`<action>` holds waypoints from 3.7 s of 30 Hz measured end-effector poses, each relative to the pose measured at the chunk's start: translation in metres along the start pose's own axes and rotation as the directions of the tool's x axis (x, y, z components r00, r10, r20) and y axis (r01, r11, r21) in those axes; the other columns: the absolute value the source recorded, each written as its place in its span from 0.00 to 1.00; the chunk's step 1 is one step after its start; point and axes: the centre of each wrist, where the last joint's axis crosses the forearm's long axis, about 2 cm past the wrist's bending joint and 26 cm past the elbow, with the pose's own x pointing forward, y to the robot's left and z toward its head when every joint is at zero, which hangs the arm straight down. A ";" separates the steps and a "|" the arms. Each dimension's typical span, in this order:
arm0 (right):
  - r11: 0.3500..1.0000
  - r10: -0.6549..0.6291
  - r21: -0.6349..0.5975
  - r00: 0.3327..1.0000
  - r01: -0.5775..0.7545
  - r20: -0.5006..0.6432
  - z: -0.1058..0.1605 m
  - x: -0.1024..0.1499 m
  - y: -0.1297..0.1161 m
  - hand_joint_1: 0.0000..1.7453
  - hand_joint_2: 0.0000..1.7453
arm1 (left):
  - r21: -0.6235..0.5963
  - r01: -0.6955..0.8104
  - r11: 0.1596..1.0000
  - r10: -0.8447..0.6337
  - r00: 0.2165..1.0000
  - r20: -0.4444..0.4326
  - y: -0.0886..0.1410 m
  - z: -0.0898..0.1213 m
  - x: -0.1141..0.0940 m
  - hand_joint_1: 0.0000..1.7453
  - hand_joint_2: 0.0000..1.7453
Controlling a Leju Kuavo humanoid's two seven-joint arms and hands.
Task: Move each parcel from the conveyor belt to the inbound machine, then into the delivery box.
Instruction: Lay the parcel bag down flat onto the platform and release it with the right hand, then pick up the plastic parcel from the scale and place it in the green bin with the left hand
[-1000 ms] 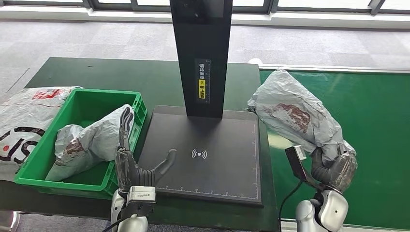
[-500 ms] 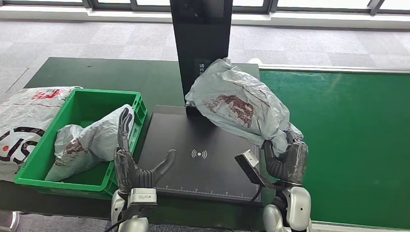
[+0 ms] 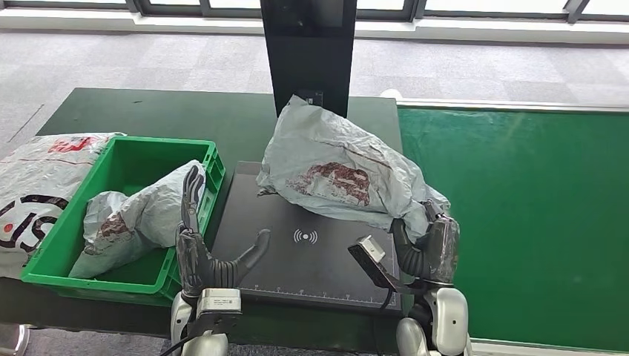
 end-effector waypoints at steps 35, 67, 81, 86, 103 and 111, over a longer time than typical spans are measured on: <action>0.960 -0.077 0.272 0.997 0.071 0.010 0.012 0.000 0.046 1.00 1.00 | -0.007 0.007 1.000 -0.007 1.000 -0.011 -0.002 0.004 -0.003 0.00 1.00; 0.957 -0.284 0.052 0.959 0.284 -0.016 0.022 -0.007 0.029 0.00 0.00 | -0.036 0.026 0.999 -0.027 0.999 -0.032 -0.006 0.007 -0.006 0.00 1.00; 0.933 -0.330 -0.122 0.939 0.340 0.092 0.011 -0.005 0.006 0.00 0.00 | -0.076 0.036 0.996 -0.040 0.998 -0.046 -0.012 0.009 -0.011 0.00 1.00; 0.931 -0.330 -0.133 0.940 0.340 0.089 0.011 -0.004 0.004 0.00 0.50 | -0.082 0.036 0.996 -0.040 0.998 -0.048 -0.013 0.009 -0.012 0.00 1.00; 0.861 -0.223 -0.397 0.937 0.318 0.268 -0.017 -0.009 -0.059 0.00 1.00 | -0.430 0.020 0.902 -0.091 0.985 -0.145 -0.076 -0.011 -0.040 0.00 1.00; 0.855 -0.214 -0.413 0.939 0.314 0.271 -0.018 -0.010 -0.063 0.00 1.00 | -0.467 0.014 0.884 -0.101 0.981 -0.163 -0.084 -0.010 -0.044 0.00 1.00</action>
